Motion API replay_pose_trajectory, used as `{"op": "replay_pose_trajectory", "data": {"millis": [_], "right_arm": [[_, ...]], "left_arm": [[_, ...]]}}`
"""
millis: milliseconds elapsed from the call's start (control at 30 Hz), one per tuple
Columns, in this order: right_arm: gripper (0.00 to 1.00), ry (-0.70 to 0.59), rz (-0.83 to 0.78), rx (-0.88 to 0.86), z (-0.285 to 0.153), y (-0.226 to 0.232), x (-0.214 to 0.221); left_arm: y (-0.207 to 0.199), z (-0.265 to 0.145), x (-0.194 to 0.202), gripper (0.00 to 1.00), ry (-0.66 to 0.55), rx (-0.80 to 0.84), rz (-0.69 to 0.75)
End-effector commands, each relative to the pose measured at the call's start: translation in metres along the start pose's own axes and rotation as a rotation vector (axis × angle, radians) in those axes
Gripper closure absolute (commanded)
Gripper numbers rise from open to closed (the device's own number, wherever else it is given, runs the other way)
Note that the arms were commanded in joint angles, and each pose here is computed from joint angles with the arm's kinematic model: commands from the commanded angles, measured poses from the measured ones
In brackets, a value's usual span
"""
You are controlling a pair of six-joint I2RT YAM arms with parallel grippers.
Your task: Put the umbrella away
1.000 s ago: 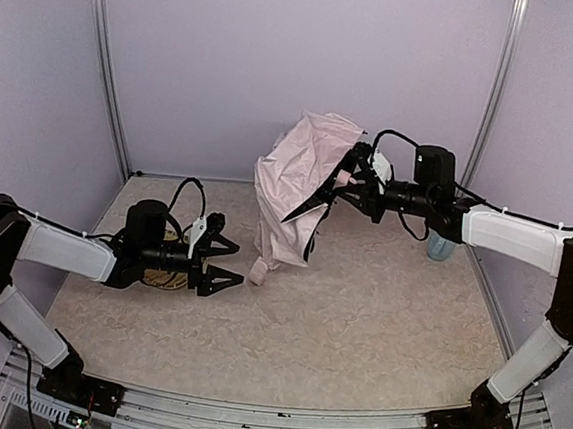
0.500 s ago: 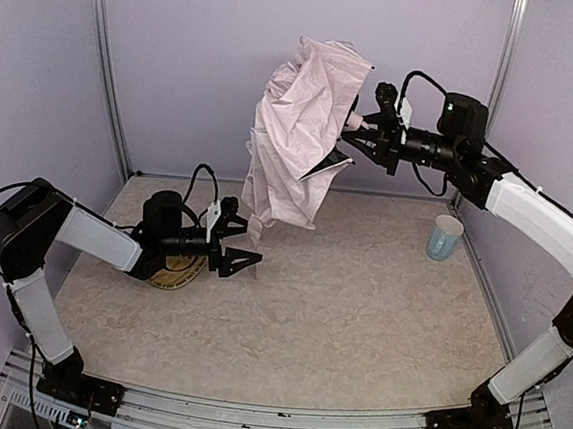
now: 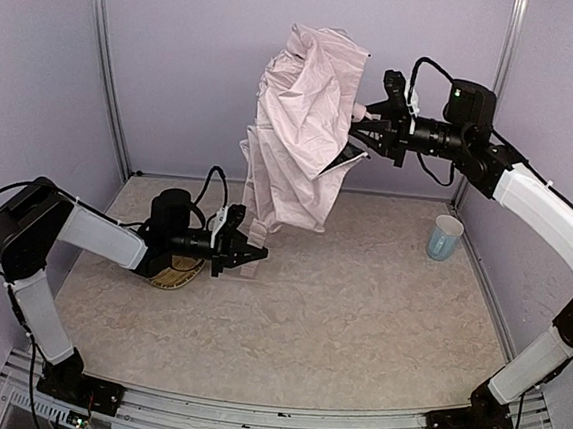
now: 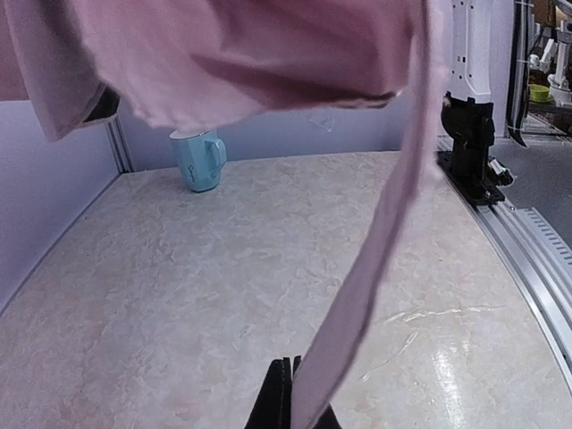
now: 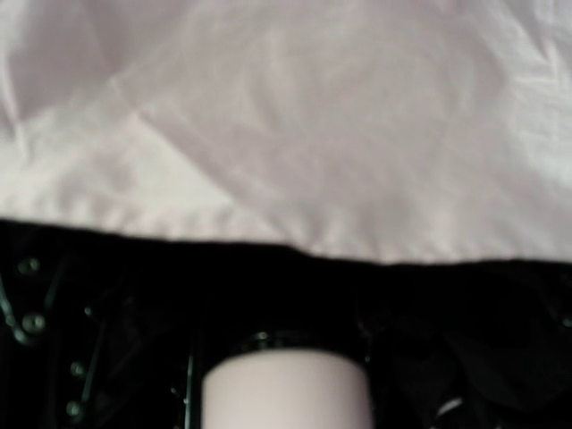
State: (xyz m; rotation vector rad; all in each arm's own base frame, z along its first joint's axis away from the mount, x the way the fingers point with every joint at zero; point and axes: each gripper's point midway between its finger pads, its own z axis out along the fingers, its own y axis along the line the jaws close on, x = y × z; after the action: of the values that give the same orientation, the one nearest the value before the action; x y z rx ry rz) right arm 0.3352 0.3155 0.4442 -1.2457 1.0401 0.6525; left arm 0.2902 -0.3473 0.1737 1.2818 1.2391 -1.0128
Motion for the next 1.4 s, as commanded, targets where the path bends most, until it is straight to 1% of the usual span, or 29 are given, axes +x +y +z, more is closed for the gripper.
{"op": "replay_pose_trajectory", "data": {"millis": [0,67,167,200,300,400,433,500,633,733,833,933,1067,1367], "right_arm": [[1.0,-0.112,-0.078,-0.052,-0.022,0.01,-0.056],[1.0,-0.142,-0.077,-0.118,-0.026,0.026,-0.062],[1.0,-0.164,-0.075,-0.172,-0.03,0.053,-0.053],[1.0,-0.161,-0.082,-0.176,-0.03,0.063,-0.044],[1.0,-0.141,-0.119,-0.184,-0.028,0.098,-0.012],[1.0,-0.094,-0.169,-0.181,-0.018,0.134,0.025],[1.0,-0.054,-0.173,-0.183,-0.013,0.15,0.047],[1.0,0.008,-0.201,-0.207,-0.004,0.176,0.077],[1.0,0.18,-0.17,-0.253,0.002,0.219,0.151],[1.0,0.26,-0.195,-0.271,0.002,0.244,0.187],[1.0,0.323,-0.204,-0.272,0.004,0.256,0.216],[1.0,0.362,-0.176,-0.296,0.007,0.265,0.235],[1.0,0.405,-0.178,-0.282,0.007,0.265,0.251],[1.0,0.351,-0.185,-0.261,0.016,0.254,0.232]], "left_arm": [[0.009,0.008,0.018,1.0,0.065,0.011,0.018],[0.032,0.012,0.027,1.0,0.101,-0.034,0.023],[0.079,0.016,0.032,1.0,0.124,-0.12,0.027],[0.096,0.017,0.036,1.0,0.123,-0.142,0.017],[0.143,0.02,0.024,1.0,0.076,-0.186,0.013],[0.164,0.024,0.019,0.99,0.038,-0.17,0.018],[0.168,0.026,0.018,0.98,0.034,-0.167,0.026],[0.174,0.028,0.016,0.98,0.028,-0.167,0.053],[0.187,0.029,0.012,0.97,0.025,-0.196,0.103],[0.201,0.028,0.018,0.97,0.036,-0.228,0.114],[0.211,0.031,0.027,0.97,0.058,-0.238,0.094],[0.216,0.037,0.038,0.95,0.083,-0.238,0.038],[0.219,0.041,0.057,0.95,0.124,-0.26,-0.026],[0.22,0.042,0.063,0.94,0.159,-0.285,-0.055]]}}
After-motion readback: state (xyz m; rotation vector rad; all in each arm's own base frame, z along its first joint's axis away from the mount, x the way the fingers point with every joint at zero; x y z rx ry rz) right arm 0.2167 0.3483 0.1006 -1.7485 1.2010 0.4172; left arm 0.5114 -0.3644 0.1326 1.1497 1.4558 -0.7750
